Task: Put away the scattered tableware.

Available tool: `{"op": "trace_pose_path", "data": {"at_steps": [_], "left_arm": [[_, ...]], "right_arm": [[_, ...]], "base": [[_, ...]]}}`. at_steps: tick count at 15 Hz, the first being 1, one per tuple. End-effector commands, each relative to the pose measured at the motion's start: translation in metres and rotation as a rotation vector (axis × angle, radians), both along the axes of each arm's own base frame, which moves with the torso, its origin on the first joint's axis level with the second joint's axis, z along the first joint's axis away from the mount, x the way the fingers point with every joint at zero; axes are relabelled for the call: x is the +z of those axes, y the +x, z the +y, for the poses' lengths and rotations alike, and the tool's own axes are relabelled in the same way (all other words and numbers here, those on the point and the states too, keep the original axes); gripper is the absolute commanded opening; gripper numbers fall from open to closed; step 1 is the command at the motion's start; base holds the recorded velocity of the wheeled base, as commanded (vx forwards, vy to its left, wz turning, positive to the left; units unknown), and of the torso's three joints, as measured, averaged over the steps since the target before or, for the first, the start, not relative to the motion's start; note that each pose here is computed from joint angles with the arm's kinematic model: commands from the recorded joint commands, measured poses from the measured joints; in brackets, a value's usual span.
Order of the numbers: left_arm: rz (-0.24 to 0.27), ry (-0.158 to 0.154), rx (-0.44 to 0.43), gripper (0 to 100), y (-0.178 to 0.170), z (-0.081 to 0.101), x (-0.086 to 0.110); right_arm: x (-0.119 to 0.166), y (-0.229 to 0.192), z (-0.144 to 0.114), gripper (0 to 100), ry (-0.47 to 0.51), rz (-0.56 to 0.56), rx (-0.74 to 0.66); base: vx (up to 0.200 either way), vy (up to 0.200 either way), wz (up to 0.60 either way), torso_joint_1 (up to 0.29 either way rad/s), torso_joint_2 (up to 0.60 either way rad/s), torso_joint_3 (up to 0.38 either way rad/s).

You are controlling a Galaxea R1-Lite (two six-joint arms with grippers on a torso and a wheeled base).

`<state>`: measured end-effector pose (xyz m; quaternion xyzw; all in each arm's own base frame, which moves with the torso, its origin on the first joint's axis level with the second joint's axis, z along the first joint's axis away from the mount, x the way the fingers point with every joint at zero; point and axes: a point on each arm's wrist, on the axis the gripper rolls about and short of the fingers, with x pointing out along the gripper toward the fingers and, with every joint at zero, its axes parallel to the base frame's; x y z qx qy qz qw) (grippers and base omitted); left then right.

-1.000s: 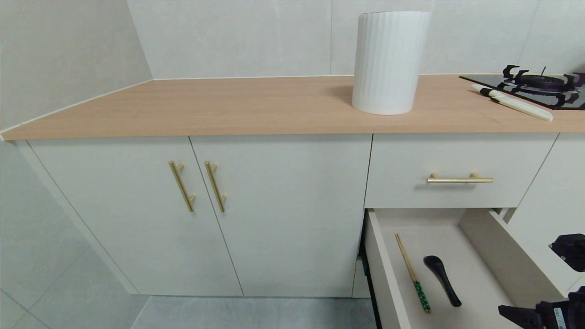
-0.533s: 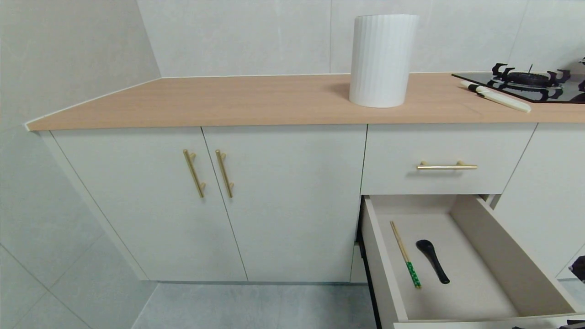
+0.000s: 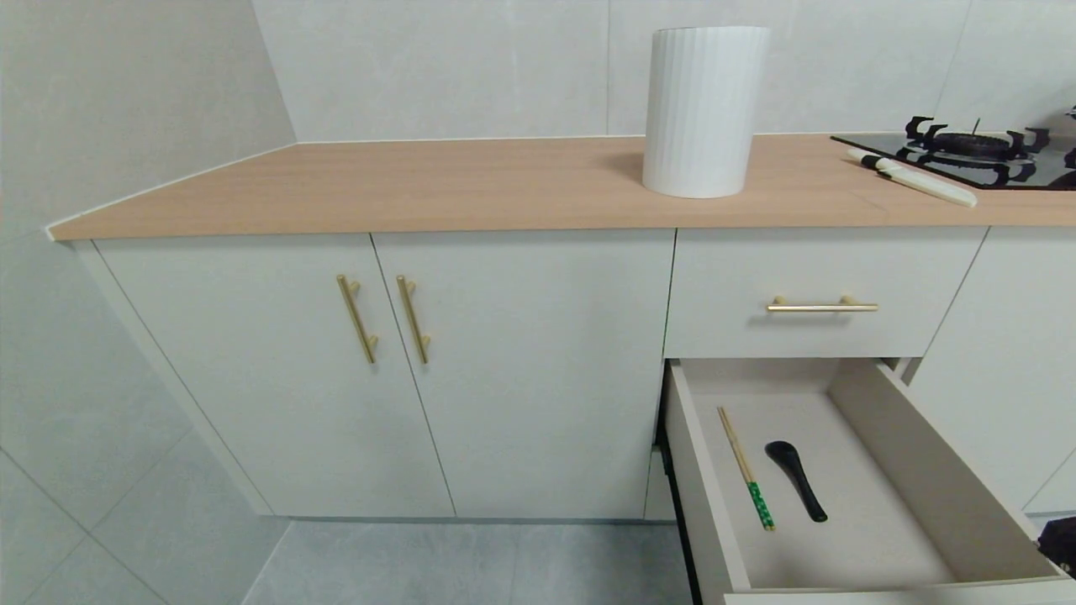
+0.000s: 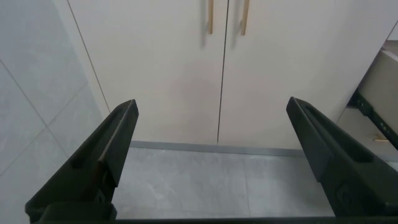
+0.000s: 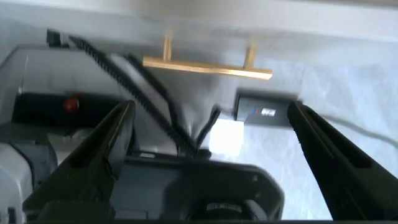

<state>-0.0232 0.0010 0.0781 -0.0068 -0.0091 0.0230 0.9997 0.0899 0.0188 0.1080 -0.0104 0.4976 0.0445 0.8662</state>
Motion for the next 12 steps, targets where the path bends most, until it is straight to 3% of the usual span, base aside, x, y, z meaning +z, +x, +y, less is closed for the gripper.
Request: {"op": "trace_pose_path", "data": {"at_steps": [1,3,12], "left_arm": [[-0.001,-0.001,0.001,100,0.0,0.0,0.0],[-0.001,-0.001,0.001,100,0.0,0.0,0.0],[0.001,-0.001,0.0,100,0.0,0.0,0.0]], "right_arm": [[-0.015,0.024,0.005,100,0.0,0.099,0.002],[-0.031,0.041,0.009,100,-0.014,0.164,-0.003],[-0.036,0.062,0.012,100,-0.008,0.104,-0.007]], "base": [[0.0,0.0,0.0,0.0,0.0,0.0],[0.0,0.0,0.0,0.0,0.0,0.0],[0.0,0.0,0.0,0.0,0.0,0.0]]}}
